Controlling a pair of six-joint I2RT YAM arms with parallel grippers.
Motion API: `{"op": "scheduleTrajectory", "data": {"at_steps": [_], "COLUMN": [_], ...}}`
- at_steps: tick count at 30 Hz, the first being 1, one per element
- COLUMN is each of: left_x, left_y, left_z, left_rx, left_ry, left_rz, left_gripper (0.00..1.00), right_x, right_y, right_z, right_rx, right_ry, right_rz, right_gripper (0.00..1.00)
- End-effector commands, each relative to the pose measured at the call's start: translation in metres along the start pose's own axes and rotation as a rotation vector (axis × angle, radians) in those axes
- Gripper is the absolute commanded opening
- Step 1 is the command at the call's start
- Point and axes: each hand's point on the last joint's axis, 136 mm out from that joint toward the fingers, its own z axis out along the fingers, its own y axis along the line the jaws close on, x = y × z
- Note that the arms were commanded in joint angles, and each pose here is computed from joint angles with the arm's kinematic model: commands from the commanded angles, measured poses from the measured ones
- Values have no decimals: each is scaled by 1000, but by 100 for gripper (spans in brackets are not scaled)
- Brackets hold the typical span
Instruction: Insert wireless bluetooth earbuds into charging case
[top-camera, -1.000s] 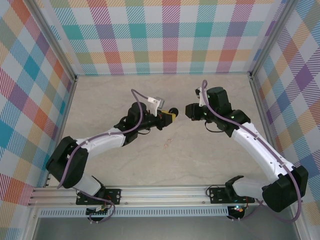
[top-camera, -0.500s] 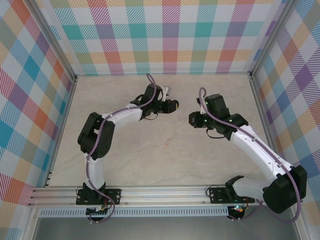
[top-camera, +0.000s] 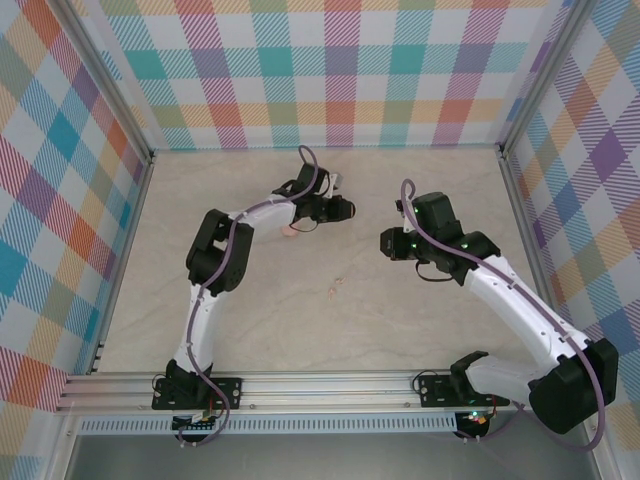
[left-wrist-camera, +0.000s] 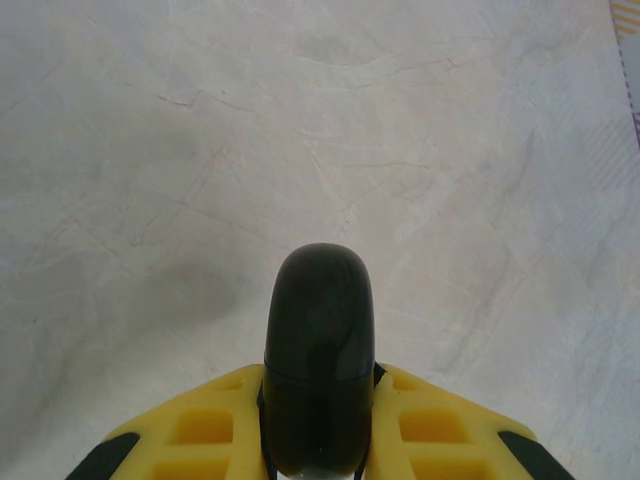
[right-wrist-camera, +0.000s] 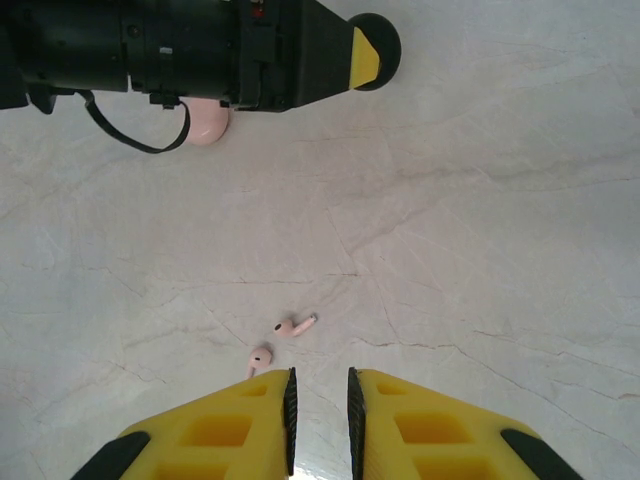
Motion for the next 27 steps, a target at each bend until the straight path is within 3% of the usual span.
{"op": "scheduleTrajectory", "data": {"at_steps": [1,10,14,19,24,27], "left_x": [-8,-12,-12,-20,-41,-52], "left_y": [7,30,40,37,20,12], "left_z": [2,19,20,8,-26,-50], "left_rx": [0,-63,-105,-127,-168,-214], "left_ry": [18,51,60,49,-4,-30], "left_rz": [-45,-95,-103,-65,34,90], "left_gripper": [13,17,31,61,72,73], "right_x": [6,8,8,7,7,8], "right_y": [-2,-3,-3,-4,-6,-8], "right_z": [-4,-8,-9,-9,-8,-6], "right_rx": [4,7,11,17,29,37], "right_ry": [7,7,8,4,3,7], "right_rz": [13,15,13,10,16,17], "right_gripper": [25,25,25,26,30,32]}}
